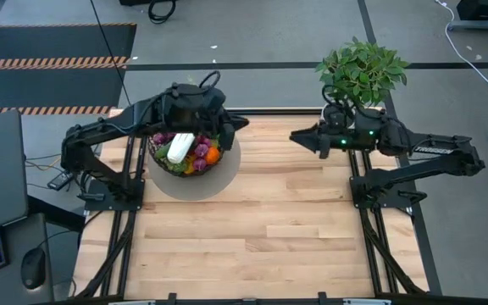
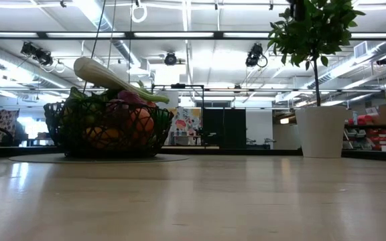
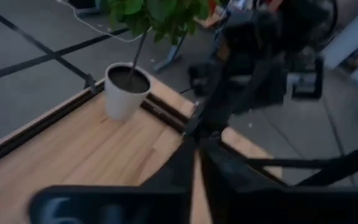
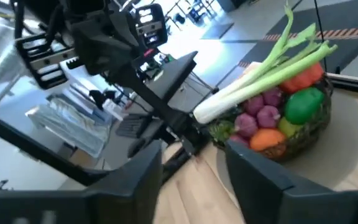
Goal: Build produce basket
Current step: Return to Home Position
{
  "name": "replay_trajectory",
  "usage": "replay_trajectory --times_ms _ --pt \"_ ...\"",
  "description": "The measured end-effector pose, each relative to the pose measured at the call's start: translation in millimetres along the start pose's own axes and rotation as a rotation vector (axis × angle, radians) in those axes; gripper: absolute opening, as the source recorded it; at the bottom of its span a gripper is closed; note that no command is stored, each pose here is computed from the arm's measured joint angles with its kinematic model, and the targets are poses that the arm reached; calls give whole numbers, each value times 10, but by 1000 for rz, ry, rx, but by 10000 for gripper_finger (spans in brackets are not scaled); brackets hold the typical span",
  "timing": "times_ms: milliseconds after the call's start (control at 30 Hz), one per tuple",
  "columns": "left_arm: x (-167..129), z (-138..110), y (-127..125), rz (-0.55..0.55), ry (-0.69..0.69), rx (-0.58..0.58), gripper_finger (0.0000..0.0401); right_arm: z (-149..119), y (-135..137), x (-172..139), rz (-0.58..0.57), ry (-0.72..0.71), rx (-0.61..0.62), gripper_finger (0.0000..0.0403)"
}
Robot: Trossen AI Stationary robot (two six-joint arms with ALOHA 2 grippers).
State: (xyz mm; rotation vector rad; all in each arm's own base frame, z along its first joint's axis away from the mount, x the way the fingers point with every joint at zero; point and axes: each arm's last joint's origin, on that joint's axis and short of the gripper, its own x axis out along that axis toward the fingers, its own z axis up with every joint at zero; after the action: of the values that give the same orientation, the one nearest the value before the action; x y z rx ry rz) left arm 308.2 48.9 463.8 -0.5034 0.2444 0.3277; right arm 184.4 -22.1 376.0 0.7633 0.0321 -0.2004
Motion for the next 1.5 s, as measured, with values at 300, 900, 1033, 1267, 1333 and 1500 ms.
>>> replay_trajectory --times_ms 300,900,1033,1267,1333,1500 --pt "-335 -549 183 -14 -22 19 4 -208 -240 -518 89 -109 24 21" --pt "-1381 -2007 1199 -265 -415 -156 1 -1149 -1252 -561 63 -302 183 16" --pt "-1412 -2317 1393 -296 -463 -223 1 -1189 -1333 -552 -12 -350 184 18" --pt "-1300 -2736 1611 -391 -541 -320 1 -1143 -1261 -571 121 -355 251 12" --pt "-1290 -2749 1610 -405 -543 -302 1 -1136 -1255 -573 130 -361 261 12" --pt "-1267 -2770 1617 -383 -523 -280 1 -1158 -1289 -556 72 -360 241 12"
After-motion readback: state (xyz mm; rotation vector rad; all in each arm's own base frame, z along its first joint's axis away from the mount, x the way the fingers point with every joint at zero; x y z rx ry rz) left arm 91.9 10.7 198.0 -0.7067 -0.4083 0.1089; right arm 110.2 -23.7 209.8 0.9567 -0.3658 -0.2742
